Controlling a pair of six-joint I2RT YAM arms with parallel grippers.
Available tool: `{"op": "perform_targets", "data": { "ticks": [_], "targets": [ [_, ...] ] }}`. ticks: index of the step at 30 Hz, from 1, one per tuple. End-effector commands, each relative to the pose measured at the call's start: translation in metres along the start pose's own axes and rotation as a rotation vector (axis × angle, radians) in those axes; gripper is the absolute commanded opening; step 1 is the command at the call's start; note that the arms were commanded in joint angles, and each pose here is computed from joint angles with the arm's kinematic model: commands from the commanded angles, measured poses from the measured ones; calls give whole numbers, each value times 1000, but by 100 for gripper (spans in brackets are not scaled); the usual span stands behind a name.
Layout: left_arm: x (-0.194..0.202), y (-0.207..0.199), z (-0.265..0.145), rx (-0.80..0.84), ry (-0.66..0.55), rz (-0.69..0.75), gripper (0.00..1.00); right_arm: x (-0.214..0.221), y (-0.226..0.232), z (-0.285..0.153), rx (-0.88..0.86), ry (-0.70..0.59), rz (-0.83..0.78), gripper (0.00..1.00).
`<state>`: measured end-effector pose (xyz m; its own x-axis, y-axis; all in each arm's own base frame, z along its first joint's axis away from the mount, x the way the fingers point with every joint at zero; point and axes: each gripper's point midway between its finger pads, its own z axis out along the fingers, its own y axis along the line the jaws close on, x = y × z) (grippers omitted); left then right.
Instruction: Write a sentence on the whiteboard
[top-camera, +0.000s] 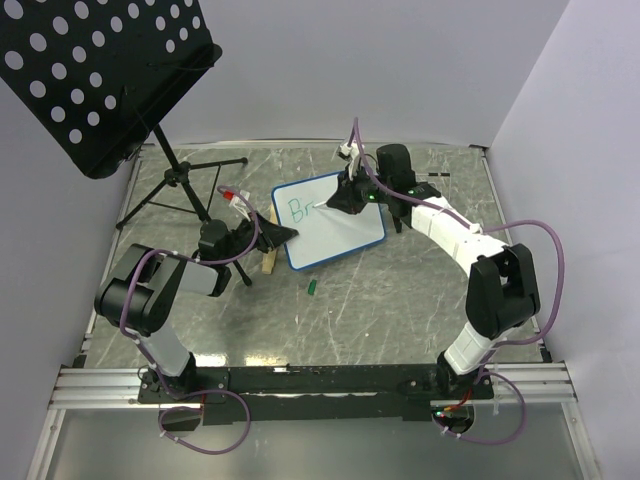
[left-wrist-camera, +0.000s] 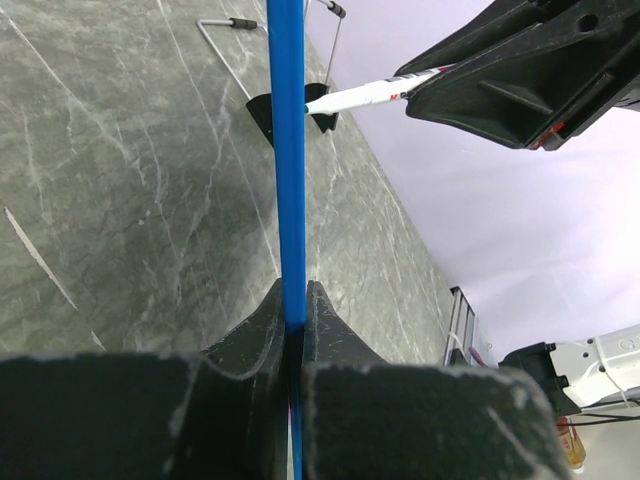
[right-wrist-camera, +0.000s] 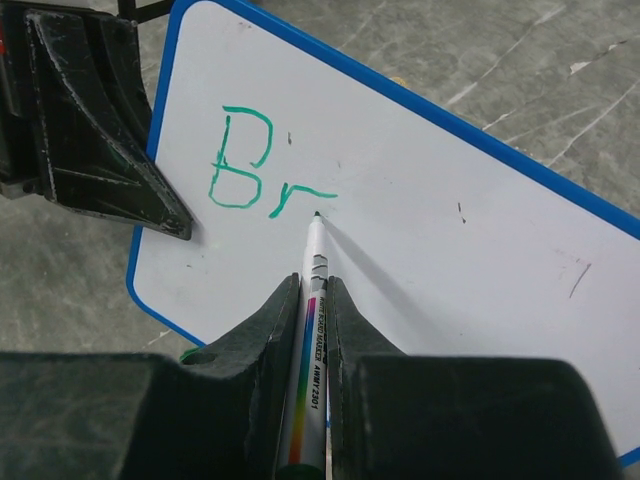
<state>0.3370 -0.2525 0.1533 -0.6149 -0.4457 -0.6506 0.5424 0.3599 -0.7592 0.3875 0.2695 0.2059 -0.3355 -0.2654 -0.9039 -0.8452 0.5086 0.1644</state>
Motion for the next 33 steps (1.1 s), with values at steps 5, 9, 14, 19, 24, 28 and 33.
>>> {"op": "perform_targets", "data": {
  "ticks": [5,9,14,19,24,28,33],
  "targets": [
    [-27,-35,2,139,-101,117,1,-8,-10,2,33,-17,-26,0],
    [-27,-36,2,147,-98,114,1,-11,-7,3,11,-31,-22,0],
    [-26,-35,2,144,-95,113,1,-16,0,5,-19,-41,-26,0],
    [-27,-35,3,145,-98,111,1,-13,5,6,-48,-33,-25,0],
    [-27,-35,2,145,-99,110,1,-11,8,6,-65,-19,-24,0],
    [-29,-36,3,141,-102,119,1,-4,8,6,-67,10,-25,0],
    [-31,-36,3,137,-105,126,1,2,7,3,-56,32,-39,0]
  ]
}}
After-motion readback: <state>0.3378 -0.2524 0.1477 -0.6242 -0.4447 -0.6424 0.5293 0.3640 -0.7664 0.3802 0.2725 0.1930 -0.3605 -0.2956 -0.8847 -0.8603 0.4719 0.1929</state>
